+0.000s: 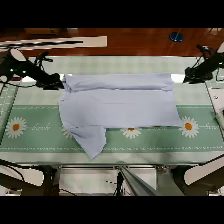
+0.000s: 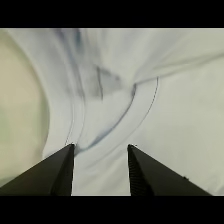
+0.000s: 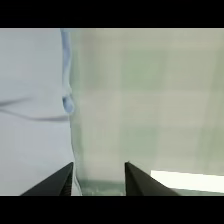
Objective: Fold the shirts.
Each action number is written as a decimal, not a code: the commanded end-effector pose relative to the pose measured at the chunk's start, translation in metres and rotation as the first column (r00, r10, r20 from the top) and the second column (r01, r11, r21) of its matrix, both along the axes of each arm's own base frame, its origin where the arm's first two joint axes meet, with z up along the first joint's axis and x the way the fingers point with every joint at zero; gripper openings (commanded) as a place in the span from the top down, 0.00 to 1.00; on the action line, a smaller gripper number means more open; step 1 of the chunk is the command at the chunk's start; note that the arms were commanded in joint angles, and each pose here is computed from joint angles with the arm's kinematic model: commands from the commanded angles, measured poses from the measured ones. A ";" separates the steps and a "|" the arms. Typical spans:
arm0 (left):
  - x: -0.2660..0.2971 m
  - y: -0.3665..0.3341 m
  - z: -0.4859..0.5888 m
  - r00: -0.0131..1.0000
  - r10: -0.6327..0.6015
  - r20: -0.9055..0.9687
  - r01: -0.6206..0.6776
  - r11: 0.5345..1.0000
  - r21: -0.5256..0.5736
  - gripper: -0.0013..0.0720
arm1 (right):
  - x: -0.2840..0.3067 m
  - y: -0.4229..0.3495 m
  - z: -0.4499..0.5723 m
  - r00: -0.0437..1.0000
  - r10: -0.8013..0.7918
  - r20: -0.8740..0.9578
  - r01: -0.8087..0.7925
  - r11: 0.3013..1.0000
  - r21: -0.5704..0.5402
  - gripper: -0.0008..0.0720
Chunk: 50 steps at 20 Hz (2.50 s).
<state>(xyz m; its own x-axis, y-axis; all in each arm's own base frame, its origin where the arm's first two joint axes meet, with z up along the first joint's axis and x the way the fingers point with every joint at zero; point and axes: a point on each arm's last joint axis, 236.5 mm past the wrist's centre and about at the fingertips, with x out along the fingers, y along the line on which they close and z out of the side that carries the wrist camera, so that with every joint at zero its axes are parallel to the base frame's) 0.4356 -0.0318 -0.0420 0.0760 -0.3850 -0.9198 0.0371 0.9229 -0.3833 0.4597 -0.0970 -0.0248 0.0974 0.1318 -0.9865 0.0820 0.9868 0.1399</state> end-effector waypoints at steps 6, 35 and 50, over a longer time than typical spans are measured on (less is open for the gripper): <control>-0.172 0.004 -0.021 0.986 0.091 -0.139 -0.098 0.994 -0.043 0.41 | -0.104 0.016 0.002 0.990 -0.055 -0.127 0.086 0.963 0.254 0.42; -0.237 -0.095 -0.095 0.953 0.078 -0.293 -0.152 0.959 -0.238 0.94 | -0.124 0.020 0.004 0.994 -0.093 0.061 0.082 0.982 0.168 0.43; -0.245 -0.094 -0.094 0.949 0.047 -0.311 -0.126 0.963 -0.240 0.94 | -0.195 0.015 -0.068 0.938 -0.334 -0.092 0.344 0.873 0.346 0.27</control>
